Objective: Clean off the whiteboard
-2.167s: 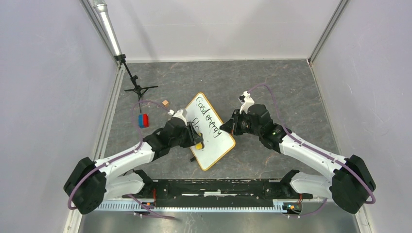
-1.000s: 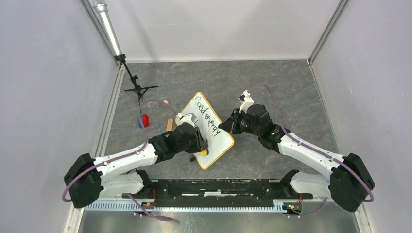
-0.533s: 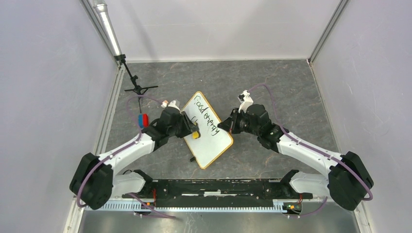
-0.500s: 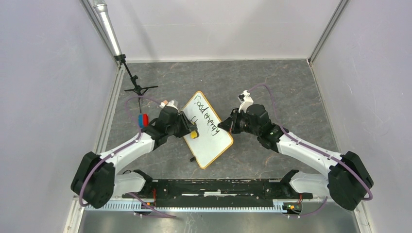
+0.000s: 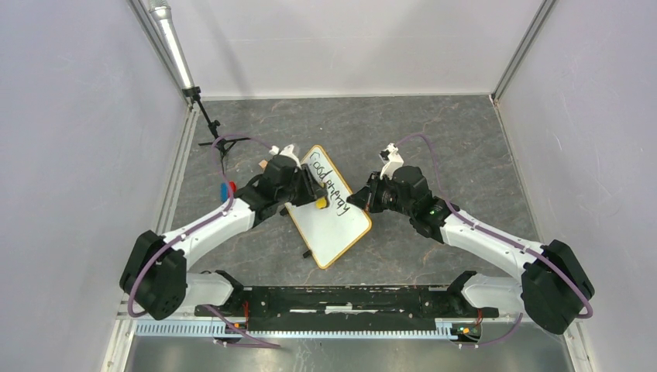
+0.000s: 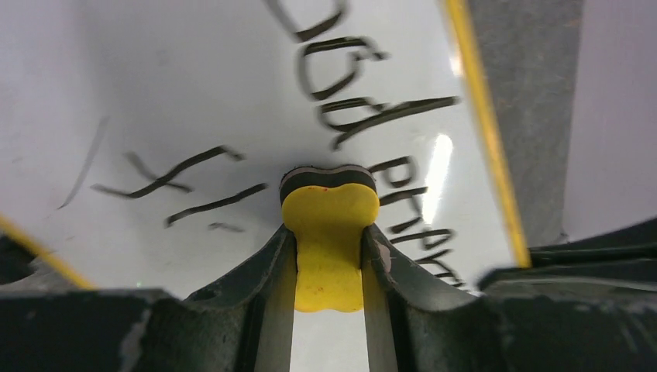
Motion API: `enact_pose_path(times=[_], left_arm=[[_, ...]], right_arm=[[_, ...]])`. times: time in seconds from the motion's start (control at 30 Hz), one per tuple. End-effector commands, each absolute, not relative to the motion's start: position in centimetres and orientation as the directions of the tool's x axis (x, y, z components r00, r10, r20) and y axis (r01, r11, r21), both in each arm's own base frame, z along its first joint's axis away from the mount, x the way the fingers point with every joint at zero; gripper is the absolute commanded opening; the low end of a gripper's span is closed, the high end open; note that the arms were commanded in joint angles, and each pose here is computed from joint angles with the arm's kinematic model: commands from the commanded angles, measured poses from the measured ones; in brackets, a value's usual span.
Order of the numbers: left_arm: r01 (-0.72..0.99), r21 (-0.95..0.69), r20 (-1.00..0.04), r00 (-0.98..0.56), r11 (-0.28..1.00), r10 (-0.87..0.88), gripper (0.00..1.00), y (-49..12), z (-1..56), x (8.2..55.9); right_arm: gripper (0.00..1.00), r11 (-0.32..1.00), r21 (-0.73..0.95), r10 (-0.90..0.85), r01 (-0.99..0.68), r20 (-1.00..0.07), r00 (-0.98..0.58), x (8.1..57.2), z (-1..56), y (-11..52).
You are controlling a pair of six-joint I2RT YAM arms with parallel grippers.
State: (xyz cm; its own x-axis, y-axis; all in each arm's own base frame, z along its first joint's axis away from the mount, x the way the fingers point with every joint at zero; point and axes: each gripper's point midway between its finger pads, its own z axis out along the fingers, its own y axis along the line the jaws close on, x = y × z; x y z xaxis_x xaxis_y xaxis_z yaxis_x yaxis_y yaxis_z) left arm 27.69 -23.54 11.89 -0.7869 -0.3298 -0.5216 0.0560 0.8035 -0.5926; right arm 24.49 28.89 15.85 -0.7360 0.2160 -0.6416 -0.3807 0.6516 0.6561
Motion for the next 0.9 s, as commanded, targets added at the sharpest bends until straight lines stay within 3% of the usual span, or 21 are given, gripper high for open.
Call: enact_pose_path(times=[0.0, 0.17, 0.47, 0.67, 0.87], left_arm=[[0.167, -0.635, -0.545, -0.789, 0.754, -0.284, 0.24, -27.1, 14.9, 28.9], [0.093, -0.671, -0.475, -0.816, 0.735, -0.33, 0.23, -25.5, 12.7, 29.8], [-0.159, -0.62, -0.353, -0.818, 0.768, -0.454, 0.21, -16.4, 3.9, 28.5], [-0.091, -0.618, -0.424, -0.798, 0.781, -0.429, 0.21, -17.8, 7.3, 29.3], [0.08, -0.649, -0.491, -0.804, 0.756, -0.336, 0.22, -24.4, 12.9, 31.0]], right_arm=[[0.0, 0.613, 0.674, 0.169, -0.413, -0.622, -0.765, 23.1, 15.7, 30.4], [0.0, 0.625, 0.667, 0.17, -0.406, -0.624, -0.763, 23.2, 15.6, 30.1], [0.0, 0.62, 0.669, 0.164, -0.411, -0.623, -0.765, 23.2, 15.5, 30.3], [0.0, 0.62, 0.668, 0.167, -0.411, -0.624, -0.763, 23.3, 15.6, 30.3], [0.0, 0.62, 0.67, 0.169, -0.408, -0.622, -0.764, 23.3, 15.6, 30.4]])
